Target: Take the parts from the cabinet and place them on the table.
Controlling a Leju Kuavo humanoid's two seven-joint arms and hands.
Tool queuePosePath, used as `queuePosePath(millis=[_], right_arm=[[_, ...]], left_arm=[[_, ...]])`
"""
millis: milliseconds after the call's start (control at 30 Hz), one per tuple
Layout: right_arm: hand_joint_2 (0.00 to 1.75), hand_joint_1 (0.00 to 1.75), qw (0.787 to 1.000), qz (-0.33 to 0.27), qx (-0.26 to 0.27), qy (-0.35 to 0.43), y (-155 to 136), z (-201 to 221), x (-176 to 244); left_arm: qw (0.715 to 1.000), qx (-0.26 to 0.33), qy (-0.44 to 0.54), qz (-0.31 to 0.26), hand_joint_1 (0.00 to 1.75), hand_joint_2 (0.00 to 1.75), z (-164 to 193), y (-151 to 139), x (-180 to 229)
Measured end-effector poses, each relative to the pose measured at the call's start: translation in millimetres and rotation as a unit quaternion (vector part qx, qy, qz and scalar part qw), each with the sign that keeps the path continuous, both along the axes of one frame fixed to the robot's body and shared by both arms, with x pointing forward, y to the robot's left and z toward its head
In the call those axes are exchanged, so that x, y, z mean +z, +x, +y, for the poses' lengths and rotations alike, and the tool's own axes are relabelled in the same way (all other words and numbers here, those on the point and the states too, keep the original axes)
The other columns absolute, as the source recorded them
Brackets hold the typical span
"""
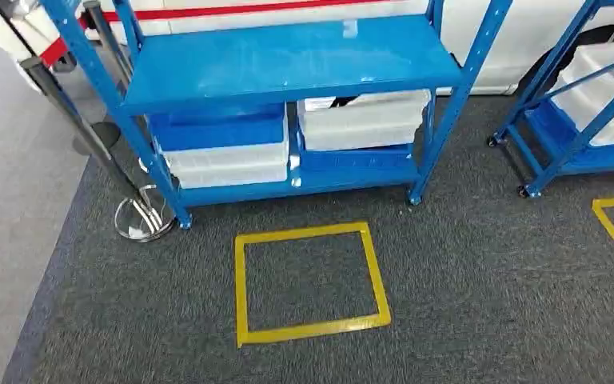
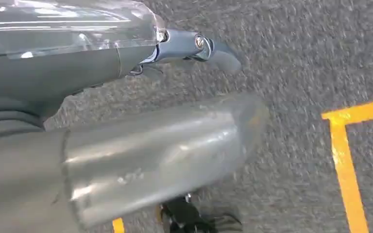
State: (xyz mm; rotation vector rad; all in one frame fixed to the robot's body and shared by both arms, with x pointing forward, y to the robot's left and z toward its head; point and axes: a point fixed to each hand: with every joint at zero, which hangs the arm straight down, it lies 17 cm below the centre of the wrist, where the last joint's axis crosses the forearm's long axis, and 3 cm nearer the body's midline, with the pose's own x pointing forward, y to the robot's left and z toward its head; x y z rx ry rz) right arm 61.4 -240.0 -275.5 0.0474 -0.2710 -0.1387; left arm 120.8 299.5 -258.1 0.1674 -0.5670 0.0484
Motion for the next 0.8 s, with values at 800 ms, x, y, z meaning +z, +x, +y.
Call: queuePosePath(millis=[800], right_arm=[[0.00, 0.00, 1.000, 0.001, 0.001, 0.004, -3, 1, 0]], left_arm=[[1.000, 0.000, -0.002, 0.013, 0.00, 0.00, -2, -13, -3]])
